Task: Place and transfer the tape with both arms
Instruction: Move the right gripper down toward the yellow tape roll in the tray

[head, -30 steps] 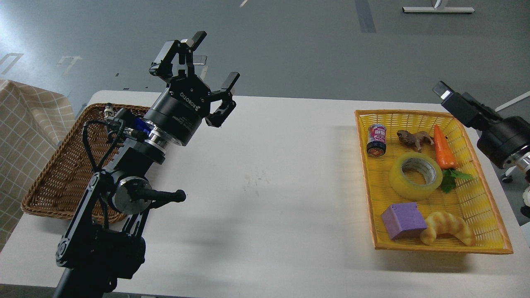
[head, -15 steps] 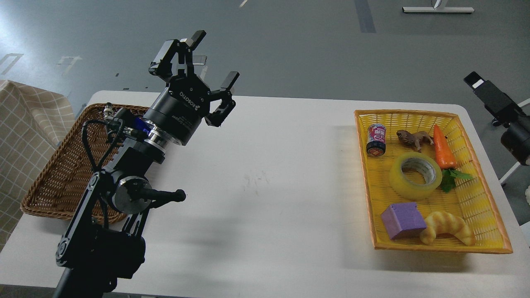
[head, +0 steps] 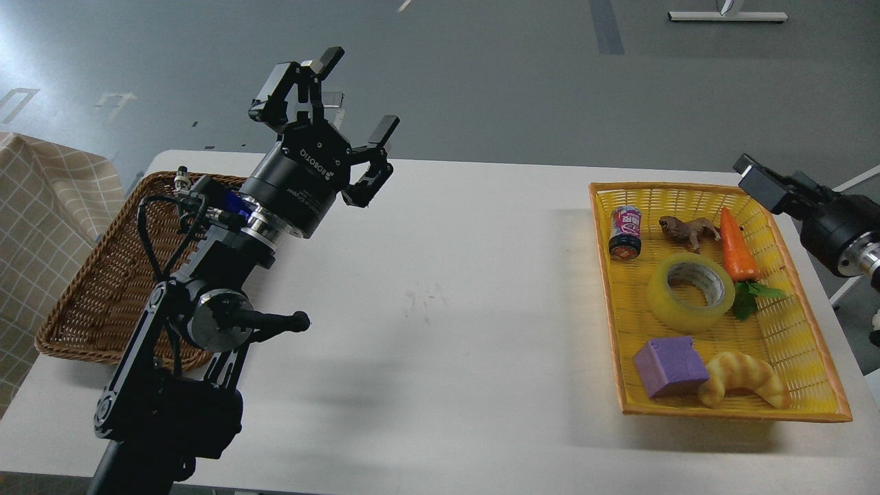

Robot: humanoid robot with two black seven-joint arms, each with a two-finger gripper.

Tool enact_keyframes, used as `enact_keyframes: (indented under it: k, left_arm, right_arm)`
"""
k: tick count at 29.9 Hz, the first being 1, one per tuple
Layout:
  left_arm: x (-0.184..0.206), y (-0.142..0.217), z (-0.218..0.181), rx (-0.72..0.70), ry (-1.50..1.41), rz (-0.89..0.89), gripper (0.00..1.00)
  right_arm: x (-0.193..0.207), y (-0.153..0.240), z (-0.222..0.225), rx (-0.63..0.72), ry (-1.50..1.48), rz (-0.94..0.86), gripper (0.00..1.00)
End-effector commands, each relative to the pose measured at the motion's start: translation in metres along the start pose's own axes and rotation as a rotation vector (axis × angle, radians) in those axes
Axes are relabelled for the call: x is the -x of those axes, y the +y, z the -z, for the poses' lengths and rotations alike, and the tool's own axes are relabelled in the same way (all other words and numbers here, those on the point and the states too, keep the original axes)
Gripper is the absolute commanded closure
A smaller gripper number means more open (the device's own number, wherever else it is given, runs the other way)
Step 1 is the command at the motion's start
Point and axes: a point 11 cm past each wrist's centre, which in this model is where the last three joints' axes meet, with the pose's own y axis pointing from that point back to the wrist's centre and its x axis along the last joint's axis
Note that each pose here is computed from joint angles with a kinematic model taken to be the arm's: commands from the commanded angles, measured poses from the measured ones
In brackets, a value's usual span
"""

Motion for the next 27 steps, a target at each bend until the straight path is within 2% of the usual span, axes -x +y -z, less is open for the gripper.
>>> enact_keyframes:
  k: [1, 10, 15, 19, 27]
  left_arm:
    - [-0.001, 0.004, 0.002, -0.006, 0.002, -0.008, 0.02]
    - [-0.001, 0.004, 0.002, -0.003, 0.001, -0.015, 0.02]
    - [-0.001, 0.004, 0.001, 0.002, 0.0, -0.012, 0.02]
    - [-0.001, 0.004, 0.001, 0.0, 0.001, -0.012, 0.02]
    - [-0.001, 0.004, 0.001, 0.0, 0.002, -0.012, 0.02]
  right_arm:
    - [-0.001, -0.002, 0.003, -0.001, 0.007, 0.002, 0.0]
    - [0.038, -0.003, 0.004, 0.002, 0.066, 0.172, 0.0]
    - [0.04, -0.006, 0.004, 0.021, 0.142, 0.194, 0.0]
    - [0.048, -0.004, -0.014, 0.088, 0.242, 0.221, 0.0]
    - [0.066, 0.0, -0.027, 0.126, 0.225, 0.258, 0.01]
